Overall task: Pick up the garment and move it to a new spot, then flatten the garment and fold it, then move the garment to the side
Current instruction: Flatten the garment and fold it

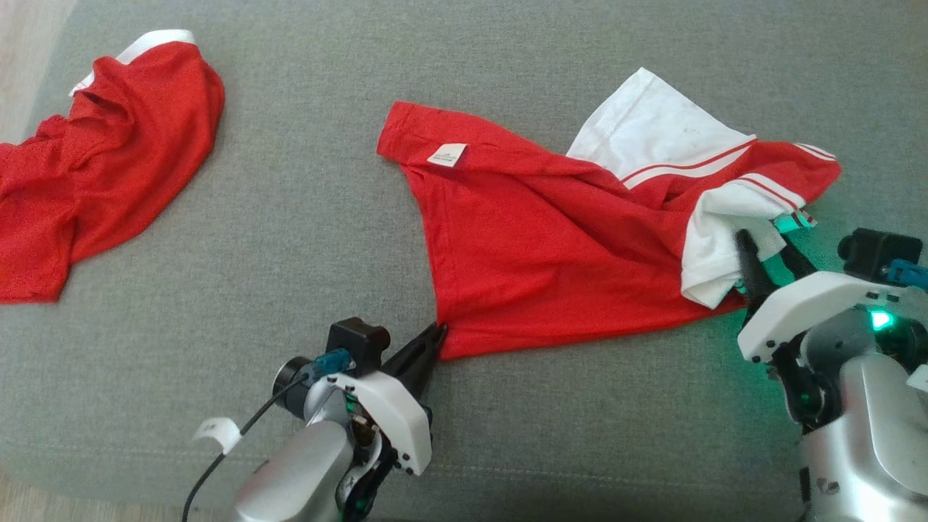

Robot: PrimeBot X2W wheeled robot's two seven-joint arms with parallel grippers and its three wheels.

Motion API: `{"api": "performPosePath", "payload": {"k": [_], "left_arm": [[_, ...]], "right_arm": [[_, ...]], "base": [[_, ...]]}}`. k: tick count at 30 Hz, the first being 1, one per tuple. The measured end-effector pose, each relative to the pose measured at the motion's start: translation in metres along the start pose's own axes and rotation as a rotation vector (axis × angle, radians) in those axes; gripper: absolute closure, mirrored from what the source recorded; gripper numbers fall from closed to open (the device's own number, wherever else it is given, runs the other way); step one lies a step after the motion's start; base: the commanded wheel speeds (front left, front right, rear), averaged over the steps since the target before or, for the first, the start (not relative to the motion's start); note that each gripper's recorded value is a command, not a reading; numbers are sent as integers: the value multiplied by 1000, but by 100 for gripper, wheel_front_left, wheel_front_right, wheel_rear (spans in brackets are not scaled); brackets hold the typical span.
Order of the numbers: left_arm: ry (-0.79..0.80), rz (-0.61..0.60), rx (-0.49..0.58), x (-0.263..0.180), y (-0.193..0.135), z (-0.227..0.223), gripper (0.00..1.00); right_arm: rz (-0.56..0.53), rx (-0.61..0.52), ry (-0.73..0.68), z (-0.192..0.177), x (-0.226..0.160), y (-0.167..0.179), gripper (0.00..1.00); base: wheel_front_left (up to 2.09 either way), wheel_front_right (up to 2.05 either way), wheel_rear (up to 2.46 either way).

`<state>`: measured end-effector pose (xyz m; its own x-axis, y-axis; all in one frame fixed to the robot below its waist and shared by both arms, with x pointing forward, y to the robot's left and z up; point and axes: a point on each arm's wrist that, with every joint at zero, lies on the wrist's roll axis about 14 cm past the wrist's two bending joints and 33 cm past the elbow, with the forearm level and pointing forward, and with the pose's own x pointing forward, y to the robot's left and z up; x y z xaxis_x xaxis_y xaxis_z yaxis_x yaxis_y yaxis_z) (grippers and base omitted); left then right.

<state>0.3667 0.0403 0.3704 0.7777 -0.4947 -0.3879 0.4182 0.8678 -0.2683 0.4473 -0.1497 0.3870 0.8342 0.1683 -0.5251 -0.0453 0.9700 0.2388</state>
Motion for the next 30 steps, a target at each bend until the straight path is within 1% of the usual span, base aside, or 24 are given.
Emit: {"api": "performPosePath", "payload": {"k": [3, 7, 8, 11, 15, 18, 21, 26, 30], "left_arm": [[-3, 1, 0, 0, 1, 0, 100], [-29, 14, 15, 0, 3, 7, 100], [-29, 14, 15, 0, 3, 7, 100], [-86, 29, 16, 0, 7, 24, 100], [-184, 59, 32, -4, 16, 56, 100], [-268, 76, 40, -12, 21, 83, 100], [-375, 82, 70, -23, 20, 115, 100], [-599, 89, 171, -54, 18, 189, 100], [-776, 82, 266, -87, 10, 246, 100]], "right_arm": [[5, -7, -19, 3, 1, 1, 100], [15, -48, -131, 31, -6, 6, 100], [15, -48, -131, 31, -6, 6, 100], [25, -64, -197, 49, -16, 10, 100], [26, -72, -254, 59, -35, 11, 100], [34, -84, -322, 77, -51, 14, 100], [48, -96, -411, 102, -68, 21, 100], [64, -127, -564, 148, -99, 29, 100], [77, -165, -745, 204, -137, 39, 100]], "base": [[0, 0, 0], [0, 0, 0], [0, 0, 0], [0, 0, 0], [0, 0, 0], [0, 0, 0], [0, 0, 0], [0, 0, 0], [0, 0, 0]]}}
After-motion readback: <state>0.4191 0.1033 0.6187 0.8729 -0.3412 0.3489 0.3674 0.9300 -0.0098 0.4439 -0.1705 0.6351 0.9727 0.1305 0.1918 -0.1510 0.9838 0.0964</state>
